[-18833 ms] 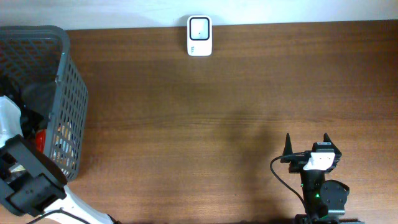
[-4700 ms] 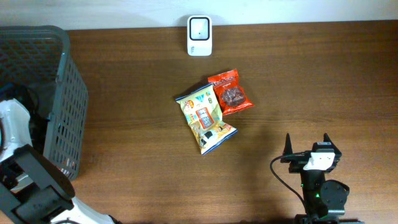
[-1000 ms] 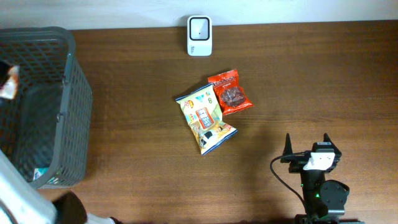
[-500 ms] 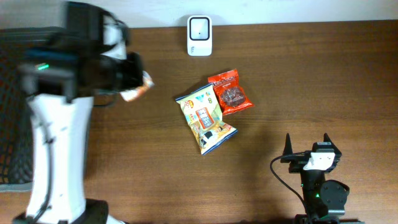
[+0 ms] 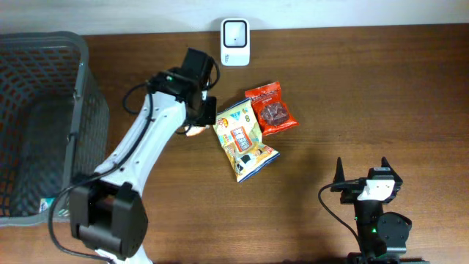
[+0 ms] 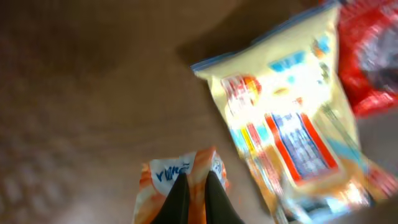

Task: Scan the item barcode
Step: 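Carry the orange tissue box to the scanner and drop it on the table, then reach into the basket and grasp the green-white tissue pack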

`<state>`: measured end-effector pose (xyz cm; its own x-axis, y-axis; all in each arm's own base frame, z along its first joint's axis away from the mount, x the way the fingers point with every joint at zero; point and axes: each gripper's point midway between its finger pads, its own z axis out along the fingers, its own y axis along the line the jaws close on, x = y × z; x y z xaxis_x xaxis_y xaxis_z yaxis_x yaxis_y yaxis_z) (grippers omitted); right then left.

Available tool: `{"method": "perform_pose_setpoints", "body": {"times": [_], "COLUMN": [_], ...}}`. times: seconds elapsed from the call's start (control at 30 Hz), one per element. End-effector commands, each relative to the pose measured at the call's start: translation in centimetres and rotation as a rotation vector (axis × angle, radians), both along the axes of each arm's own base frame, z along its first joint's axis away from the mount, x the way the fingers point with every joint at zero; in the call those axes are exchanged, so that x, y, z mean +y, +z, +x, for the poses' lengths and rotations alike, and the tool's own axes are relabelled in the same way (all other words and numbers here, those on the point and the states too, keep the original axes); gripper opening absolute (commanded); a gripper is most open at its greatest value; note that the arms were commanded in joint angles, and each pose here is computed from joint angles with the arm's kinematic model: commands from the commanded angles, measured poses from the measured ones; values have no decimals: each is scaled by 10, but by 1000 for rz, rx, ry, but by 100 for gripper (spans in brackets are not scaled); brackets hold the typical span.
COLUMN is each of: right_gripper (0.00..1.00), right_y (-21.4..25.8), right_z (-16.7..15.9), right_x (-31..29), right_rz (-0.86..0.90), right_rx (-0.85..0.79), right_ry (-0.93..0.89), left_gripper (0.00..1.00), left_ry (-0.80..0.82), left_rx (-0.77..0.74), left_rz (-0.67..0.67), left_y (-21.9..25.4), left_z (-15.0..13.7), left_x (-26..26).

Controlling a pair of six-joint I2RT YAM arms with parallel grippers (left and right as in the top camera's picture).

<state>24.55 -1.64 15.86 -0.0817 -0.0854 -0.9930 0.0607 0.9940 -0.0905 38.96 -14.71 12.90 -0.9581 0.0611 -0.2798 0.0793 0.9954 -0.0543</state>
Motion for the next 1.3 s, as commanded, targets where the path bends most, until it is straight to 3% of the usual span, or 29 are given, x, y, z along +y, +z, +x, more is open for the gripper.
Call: {"method": "perform_pose_setpoints", "body": {"times": [0.0,0.33,0.37,0.47,0.53,0.57,0.67,0.93,0.97,1.0,1.03,1.13,1.27], "right_gripper": [99,99,99,98,98,98,99,99,98,98,98,99,98], "right_y": [-4,-3,-4,-4,-4,-4,-4,-3,-4,-3,-4,-3,-3], "right_z": [0,0,0,0,0,0,0,0,0,0,0,0,0], "right_x": [1,1,1,1,1,1,1,1,1,1,1,1,1], "right_rz": [-7,-7,-7,-7,-7,-7,-7,-7,-7,-7,-7,-7,-7], "right_rx": [5,5,5,5,5,5,5,5,5,5,5,5,5], "right_ry": [1,1,1,1,1,1,1,1,1,1,1,1,1], "left_gripper": [0,6,13,59,78,82,79,67,71,94,99,99,99], "left_ry": [-5,36,37,37,37,38,43,98,129,168,217,383,662], "left_rx": [-21,-183,-190,-209,-214,-217,-233,-461,-510,-558,-602,-684,-649], "left_rz": [42,88,85,74,72,71,73,29,39,49,66,132,237], "left_y": [-35,-41,-40,-38,-37,-36,-24,135,160,186,208,247,255], "left_z": [10,47,49,53,54,55,58,49,45,37,30,5,-42], "left_x": [3,8,7,5,5,5,5,24,37,54,75,143,253]}}
